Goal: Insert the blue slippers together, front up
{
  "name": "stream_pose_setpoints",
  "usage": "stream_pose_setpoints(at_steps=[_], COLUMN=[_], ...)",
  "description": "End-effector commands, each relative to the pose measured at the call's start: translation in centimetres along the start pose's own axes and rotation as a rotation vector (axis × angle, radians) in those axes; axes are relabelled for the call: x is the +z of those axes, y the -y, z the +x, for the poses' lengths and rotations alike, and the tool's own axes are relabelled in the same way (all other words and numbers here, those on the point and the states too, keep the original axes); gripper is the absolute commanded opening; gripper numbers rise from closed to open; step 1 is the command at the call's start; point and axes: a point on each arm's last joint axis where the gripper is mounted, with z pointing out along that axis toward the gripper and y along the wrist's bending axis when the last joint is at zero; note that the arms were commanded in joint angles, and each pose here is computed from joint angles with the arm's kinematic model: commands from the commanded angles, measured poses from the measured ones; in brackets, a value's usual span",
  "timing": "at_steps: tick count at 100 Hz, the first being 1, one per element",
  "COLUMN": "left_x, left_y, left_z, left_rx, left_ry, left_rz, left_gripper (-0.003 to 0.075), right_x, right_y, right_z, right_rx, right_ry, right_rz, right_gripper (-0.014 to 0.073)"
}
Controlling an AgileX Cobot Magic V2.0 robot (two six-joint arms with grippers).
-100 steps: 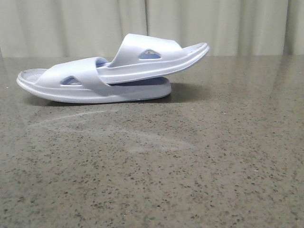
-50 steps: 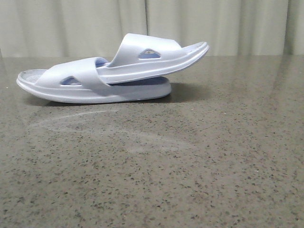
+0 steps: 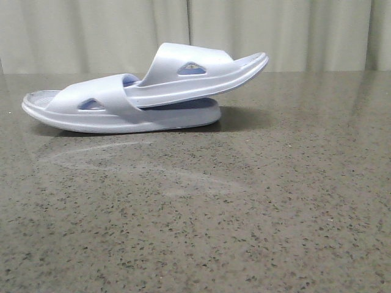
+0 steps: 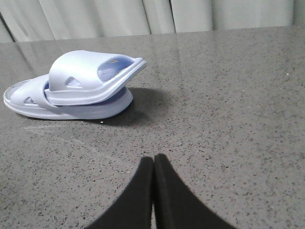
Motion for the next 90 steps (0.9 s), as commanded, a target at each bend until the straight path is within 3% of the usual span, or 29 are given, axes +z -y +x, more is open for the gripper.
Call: stream_pose_setpoints(at_steps=[1,14,20,31,49,75,90], left_x=[-0.2,-1.0,-1.4,-2.2,-2.3,-2.7,-3.0], left_y=[-0.2,-1.3,-1.9,-2.5,-2.7,-3.0,-2.9], left_z=[-0.4,1.0,1.6,2.4,4.6,7.6,8.2], left_rx=[-0.023,-0.086,-0.141,-0.113,-0.063,-0.09,-0.097], left_ry=[-0.005,-0.063,-0.036,0.037,0.086,0.112,0.06], left_rz=[-0.032,-0.184,-0.271,-0.368,-0.405,-0.492,-0.511], left_gripper=[0.0016,0.0015,0.0015,0.0015,0.0015,0.0015,0.0015], right_x=[-0.1,-0.1,-0.1,-0.1,-0.1,-0.1,-0.1], right_y=[-0.1,-0.1,-0.1,-0.1,-0.1,-0.1,0.0], right_z=[-1.1,-1.1,-1.1,-1.1,-1.1,-1.1,-1.1], right_rx=[0.01,0.01,0.01,0.01,0.01,0.01,0.01], right_ry=[0.046,0.046,0.046,0.046,0.046,0.046,0.046], right_rz=[0.001,0.001,0.001,0.001,0.001,0.001,0.003], right_gripper=[-0.0079,-0.0079,-0.0079,-0.0079,-0.0079,-0.0079,-0.0079])
